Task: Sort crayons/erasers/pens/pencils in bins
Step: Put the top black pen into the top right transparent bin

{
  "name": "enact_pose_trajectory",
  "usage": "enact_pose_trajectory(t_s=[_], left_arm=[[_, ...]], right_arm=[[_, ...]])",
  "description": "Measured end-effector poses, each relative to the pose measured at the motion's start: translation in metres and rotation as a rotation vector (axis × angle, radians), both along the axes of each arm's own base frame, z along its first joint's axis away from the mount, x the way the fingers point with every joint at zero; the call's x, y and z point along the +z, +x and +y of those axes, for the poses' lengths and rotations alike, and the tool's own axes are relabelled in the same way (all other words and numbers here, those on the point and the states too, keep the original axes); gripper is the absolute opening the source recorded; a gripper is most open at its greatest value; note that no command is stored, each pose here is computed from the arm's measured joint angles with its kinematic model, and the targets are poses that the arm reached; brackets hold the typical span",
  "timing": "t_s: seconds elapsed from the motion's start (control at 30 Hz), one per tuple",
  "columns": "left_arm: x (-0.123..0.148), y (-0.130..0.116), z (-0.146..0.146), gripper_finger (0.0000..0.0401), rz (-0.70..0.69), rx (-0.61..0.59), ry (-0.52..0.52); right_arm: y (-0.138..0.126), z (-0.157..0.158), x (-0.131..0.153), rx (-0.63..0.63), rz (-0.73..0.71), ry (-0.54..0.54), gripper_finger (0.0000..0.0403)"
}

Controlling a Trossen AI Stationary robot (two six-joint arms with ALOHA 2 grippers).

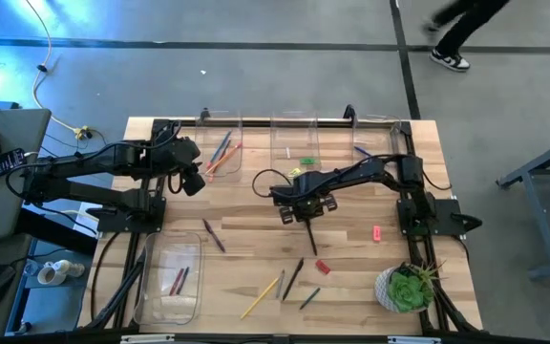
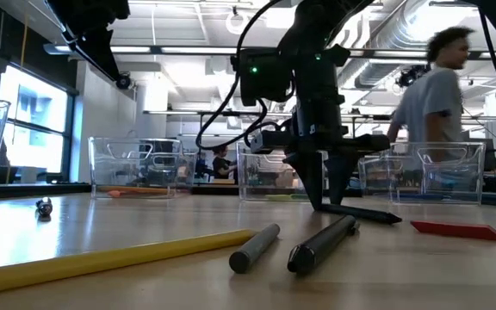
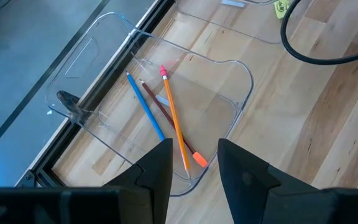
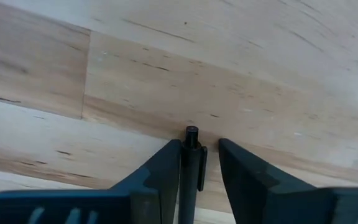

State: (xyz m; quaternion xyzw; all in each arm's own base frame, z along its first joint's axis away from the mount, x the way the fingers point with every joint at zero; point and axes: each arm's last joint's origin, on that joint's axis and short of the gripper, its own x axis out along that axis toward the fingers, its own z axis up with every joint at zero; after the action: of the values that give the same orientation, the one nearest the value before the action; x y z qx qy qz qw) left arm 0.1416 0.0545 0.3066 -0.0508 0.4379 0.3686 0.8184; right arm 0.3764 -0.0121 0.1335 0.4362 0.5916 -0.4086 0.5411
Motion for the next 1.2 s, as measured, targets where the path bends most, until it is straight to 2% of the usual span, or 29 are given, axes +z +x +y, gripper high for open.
enact_pose_trajectory(t_s=[0.1,0.23,0.3,0.53,0.67,1.07,1.2], left_arm=[[0.000,0.000,0.000,0.0115,0.000,0.000,0.000],[0.000,0.000,0.000,0.0115,0.000,0.000,0.000],[0.000,0.000,0.000,0.0115,0.000,0.000,0.000],[0.000,0.000,0.000,0.0115,0.000,0.000,0.000],[0.000,0.000,0.000,0.0115,0.000,0.000,0.000],[0.000,0.000,0.000,0.0115,0.000,-0.001,-0.001],[0.000,0.000,0.000,0.0115,0.001,-0.001,-0.001]], right_arm=[[0.000,0.000,0.000,0.001,0.001,0.000,0.0082],[0.000,0.000,0.000,0.037,-0.002,0.000,0.0024],[0.000,0.000,0.000,0.064,-0.005,0.001,0.0011],[0.000,0.001,0.003,0.138,-0.018,0.009,0.0028],[-0.002,0.006,0.012,0.172,-0.039,-0.040,0.0021],[-0.017,0.002,0.076,0.158,-0.188,-0.198,0.0018],[-0.027,-0.004,0.096,0.133,-0.205,-0.284,0.0018]])
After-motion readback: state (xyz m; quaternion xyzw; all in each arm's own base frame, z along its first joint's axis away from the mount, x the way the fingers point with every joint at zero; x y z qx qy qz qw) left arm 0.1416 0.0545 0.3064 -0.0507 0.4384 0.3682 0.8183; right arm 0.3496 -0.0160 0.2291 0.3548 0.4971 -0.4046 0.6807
